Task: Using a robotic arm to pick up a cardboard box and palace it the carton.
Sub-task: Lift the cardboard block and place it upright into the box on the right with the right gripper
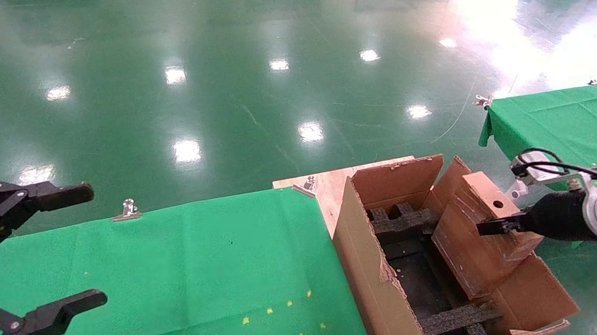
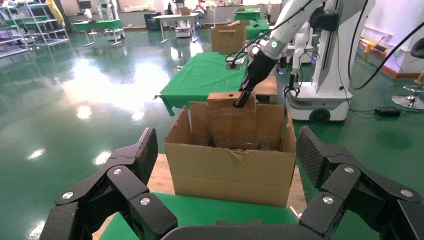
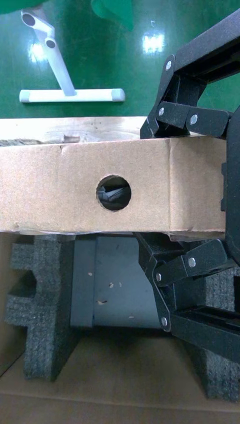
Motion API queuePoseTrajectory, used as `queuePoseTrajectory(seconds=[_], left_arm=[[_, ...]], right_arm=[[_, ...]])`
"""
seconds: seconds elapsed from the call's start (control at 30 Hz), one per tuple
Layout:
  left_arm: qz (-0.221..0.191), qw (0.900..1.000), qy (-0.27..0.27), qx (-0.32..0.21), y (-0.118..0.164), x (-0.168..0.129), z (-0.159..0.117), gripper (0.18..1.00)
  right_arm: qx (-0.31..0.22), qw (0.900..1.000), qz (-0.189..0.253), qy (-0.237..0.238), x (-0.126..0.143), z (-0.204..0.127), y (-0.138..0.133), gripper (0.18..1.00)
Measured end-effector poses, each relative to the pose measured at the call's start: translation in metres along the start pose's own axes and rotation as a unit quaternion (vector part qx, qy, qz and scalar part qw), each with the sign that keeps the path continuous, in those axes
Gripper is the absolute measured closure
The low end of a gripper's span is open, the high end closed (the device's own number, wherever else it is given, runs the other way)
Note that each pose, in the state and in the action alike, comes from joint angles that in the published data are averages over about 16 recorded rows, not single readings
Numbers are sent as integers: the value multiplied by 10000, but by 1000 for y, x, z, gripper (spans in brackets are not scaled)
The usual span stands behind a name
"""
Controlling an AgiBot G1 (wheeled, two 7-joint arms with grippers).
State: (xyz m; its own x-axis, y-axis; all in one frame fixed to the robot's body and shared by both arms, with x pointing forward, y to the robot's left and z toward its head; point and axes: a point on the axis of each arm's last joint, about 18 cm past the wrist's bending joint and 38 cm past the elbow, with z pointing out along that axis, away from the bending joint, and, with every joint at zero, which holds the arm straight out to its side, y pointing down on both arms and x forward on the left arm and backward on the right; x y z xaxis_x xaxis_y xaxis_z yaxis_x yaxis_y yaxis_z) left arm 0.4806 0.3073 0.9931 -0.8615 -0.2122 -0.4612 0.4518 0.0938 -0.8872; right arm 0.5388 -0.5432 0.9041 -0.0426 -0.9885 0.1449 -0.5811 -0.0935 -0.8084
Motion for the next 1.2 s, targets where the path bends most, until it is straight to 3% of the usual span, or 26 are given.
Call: queuePoseTrajectory(seconds=[1.2], left_arm=[[0, 10000, 0, 0, 0, 0, 0, 184]], right_arm=[[-617, 9977, -268, 69, -30, 82, 40, 905]])
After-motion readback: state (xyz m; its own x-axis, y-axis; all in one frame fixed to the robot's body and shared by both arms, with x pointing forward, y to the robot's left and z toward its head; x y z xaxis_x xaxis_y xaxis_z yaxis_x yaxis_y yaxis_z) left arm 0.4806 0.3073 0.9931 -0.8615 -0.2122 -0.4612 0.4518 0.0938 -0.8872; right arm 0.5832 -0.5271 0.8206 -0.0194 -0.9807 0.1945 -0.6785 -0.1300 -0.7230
